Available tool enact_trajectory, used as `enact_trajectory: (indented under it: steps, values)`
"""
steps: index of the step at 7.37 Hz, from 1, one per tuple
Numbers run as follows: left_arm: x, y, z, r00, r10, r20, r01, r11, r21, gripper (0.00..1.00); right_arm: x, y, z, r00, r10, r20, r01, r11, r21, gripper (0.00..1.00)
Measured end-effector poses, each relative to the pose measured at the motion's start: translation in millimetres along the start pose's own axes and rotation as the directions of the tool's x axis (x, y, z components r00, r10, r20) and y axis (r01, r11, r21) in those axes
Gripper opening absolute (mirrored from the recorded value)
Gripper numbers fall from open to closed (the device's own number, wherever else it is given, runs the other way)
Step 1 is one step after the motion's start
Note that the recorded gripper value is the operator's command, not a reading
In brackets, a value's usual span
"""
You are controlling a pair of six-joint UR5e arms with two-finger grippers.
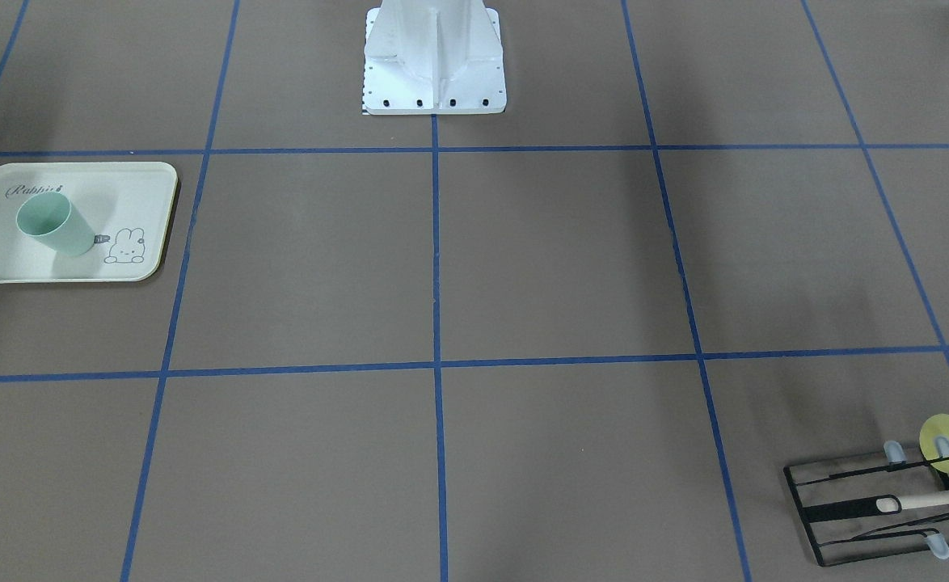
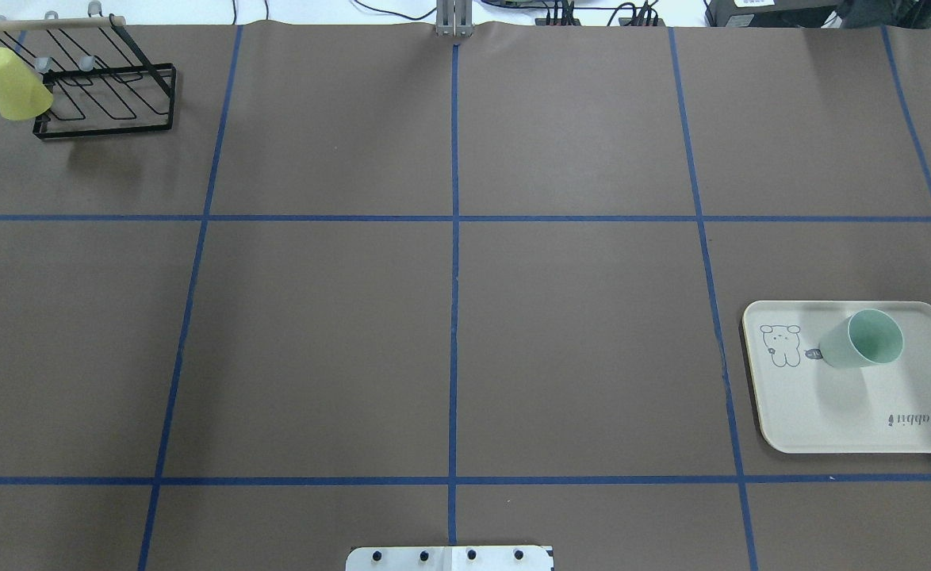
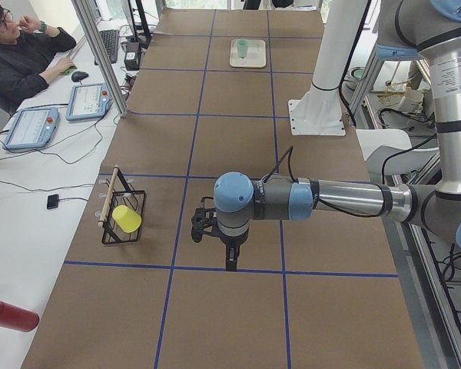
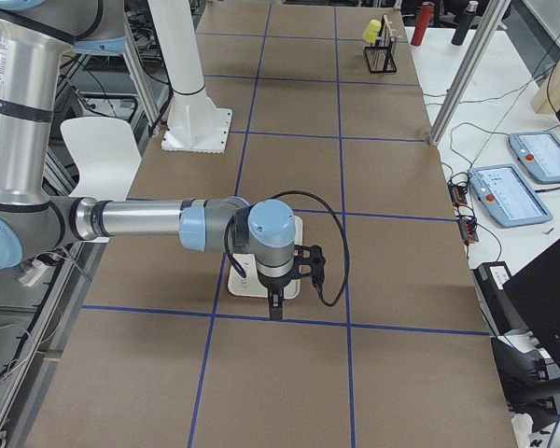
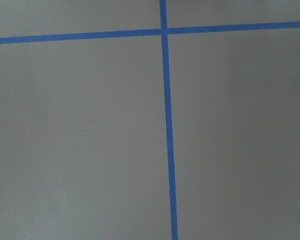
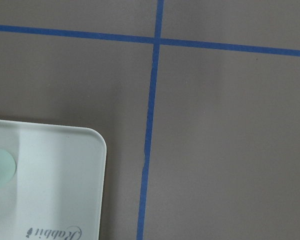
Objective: Left arm grabs green cup and hands to right arm on tray
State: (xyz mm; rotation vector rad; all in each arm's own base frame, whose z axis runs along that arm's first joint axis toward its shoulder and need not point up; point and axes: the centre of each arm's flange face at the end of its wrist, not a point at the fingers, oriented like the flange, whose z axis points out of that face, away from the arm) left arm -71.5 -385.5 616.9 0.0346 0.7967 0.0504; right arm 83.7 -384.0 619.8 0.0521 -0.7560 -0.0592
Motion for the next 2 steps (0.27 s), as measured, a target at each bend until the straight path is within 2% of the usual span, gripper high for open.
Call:
enact_trajectory:
  steps: [2]
  values:
    - [-0.1, 0.0, 0.1, 1.000, 0.002, 0.000, -0.002, 1.000, 0.000, 1.00, 0.1, 0.1, 0.0, 1.000, 0.000, 0.000, 0.000, 1.000, 0.000, 1.00]
